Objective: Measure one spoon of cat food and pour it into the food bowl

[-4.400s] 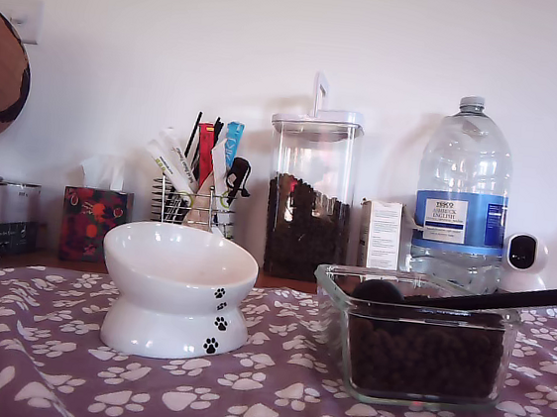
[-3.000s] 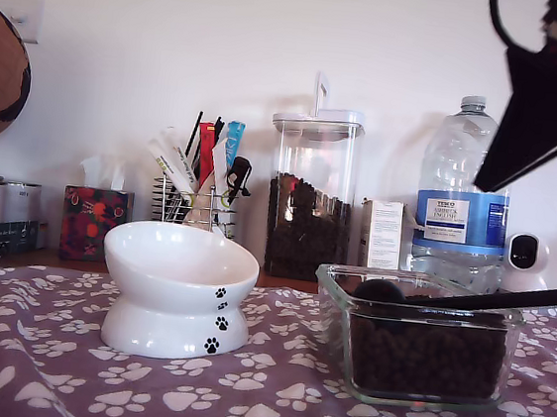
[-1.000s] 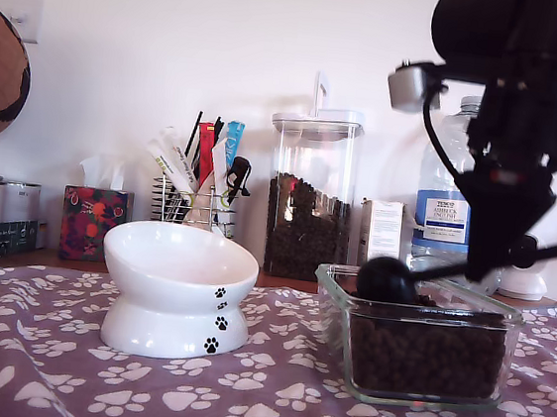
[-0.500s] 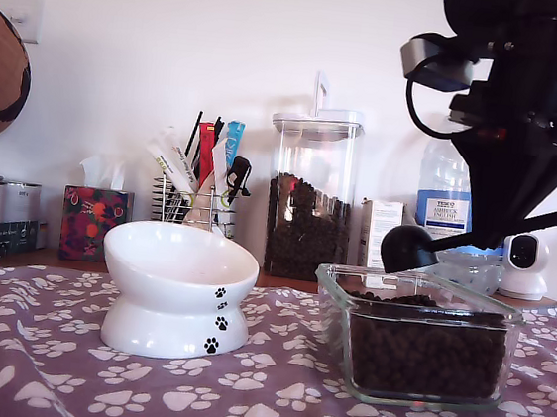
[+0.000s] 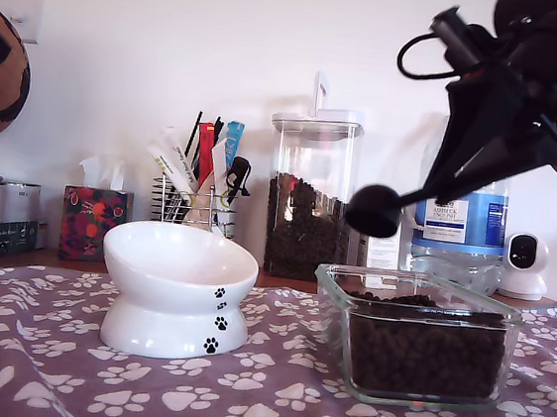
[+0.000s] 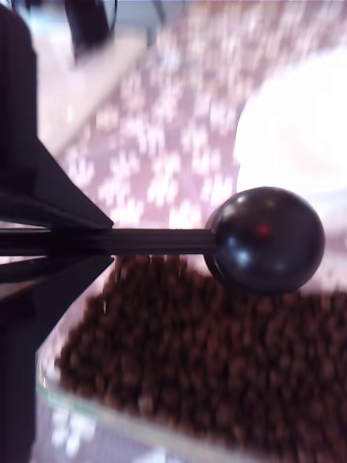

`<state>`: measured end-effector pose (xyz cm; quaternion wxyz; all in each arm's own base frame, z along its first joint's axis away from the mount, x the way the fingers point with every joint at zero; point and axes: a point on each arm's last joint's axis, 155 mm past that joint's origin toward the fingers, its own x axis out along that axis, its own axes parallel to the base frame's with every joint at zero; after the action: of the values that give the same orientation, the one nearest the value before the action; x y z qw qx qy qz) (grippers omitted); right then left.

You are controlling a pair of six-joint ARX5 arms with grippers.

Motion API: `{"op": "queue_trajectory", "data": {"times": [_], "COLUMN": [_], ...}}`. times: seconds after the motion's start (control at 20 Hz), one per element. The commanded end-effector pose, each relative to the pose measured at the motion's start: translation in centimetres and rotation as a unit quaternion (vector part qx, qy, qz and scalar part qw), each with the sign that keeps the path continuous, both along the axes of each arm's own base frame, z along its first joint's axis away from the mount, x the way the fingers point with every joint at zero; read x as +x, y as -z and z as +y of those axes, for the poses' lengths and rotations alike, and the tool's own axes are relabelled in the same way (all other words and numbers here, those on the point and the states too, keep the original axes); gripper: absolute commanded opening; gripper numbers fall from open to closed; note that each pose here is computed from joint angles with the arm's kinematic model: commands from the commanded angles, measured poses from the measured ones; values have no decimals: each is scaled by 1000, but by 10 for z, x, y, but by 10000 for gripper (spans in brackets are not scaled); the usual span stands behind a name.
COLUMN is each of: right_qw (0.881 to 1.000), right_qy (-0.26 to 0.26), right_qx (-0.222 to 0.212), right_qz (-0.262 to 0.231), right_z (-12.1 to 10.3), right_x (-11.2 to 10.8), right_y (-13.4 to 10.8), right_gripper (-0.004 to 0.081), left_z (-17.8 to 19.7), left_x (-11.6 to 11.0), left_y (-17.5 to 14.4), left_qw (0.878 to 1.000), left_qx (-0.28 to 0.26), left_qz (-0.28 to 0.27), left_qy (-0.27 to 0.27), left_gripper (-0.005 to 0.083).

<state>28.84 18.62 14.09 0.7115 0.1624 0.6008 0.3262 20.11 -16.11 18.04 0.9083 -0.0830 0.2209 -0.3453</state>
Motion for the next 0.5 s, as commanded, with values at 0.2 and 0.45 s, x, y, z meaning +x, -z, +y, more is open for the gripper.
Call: {"op": "queue_trajectory", "data": {"times": [0.2,0.45], "right_qw": [988,968], "right_qy": [-15,-73], "right_qx": [152,236], "right_qz": [5,-43], "right_z": [3,17], "right_x": [0,-8], "right_y": [-34,-65], "right_gripper": [-13,-13], "left_z": [-24,-48], "left_x": [9,21], "left_y": [-35,-44], "left_qw": [996,992], "left_qx": [-73,-99], "left_qz": [-38,-46], "left_qy": [38,70], "left_gripper": [-22,-22]}}
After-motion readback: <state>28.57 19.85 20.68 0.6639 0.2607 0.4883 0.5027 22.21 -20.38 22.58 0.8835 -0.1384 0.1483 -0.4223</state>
